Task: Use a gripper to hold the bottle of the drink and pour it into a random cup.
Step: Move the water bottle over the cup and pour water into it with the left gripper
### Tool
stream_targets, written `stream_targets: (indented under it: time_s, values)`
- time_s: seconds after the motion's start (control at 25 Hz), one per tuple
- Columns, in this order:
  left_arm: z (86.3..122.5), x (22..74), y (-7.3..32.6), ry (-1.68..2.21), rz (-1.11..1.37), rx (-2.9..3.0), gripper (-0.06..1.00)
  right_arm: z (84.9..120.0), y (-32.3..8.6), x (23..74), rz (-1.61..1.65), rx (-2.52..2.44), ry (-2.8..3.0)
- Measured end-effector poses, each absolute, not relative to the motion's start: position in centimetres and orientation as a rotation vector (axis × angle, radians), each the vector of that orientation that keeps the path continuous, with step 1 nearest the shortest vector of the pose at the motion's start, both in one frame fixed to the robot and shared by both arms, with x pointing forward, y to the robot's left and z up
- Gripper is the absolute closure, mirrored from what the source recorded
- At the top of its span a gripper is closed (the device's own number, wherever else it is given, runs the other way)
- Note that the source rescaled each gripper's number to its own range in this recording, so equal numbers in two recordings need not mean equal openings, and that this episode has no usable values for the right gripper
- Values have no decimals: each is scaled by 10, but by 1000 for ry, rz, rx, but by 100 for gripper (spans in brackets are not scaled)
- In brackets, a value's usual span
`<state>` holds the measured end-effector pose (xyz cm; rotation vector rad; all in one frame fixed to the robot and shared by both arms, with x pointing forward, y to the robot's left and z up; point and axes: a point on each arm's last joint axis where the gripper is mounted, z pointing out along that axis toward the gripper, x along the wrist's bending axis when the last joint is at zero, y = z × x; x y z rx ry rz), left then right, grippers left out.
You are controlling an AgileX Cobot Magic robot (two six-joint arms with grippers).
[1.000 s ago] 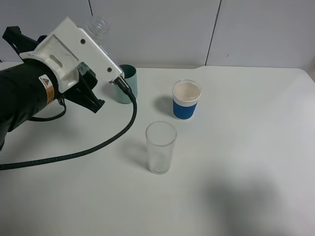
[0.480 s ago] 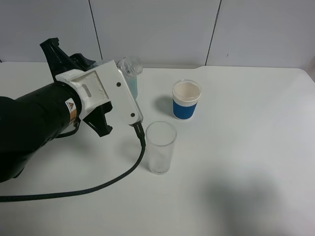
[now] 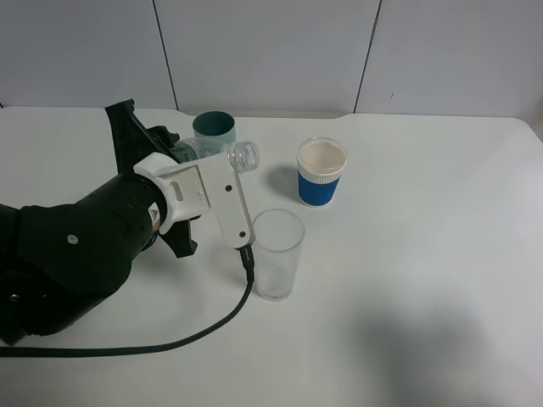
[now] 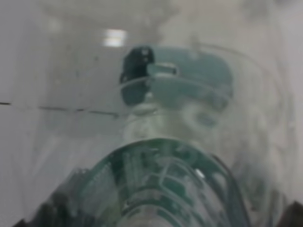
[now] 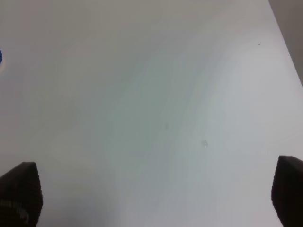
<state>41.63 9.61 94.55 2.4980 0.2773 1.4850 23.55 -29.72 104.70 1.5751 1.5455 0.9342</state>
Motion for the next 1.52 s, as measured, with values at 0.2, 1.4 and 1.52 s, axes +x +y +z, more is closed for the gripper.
stream_targets:
  time_s: [0.2, 1.4, 1.52]
  values:
    - [946, 405, 87, 209, 1533, 2473, 94, 1047, -297, 236, 935, 1576, 1545]
    - [930, 397, 79, 50, 1740, 2508, 94, 1047, -297, 236, 935, 1576, 1545]
    - [932, 398, 81, 45, 1783, 2500, 94, 1047, -297, 236, 935, 1576, 1545]
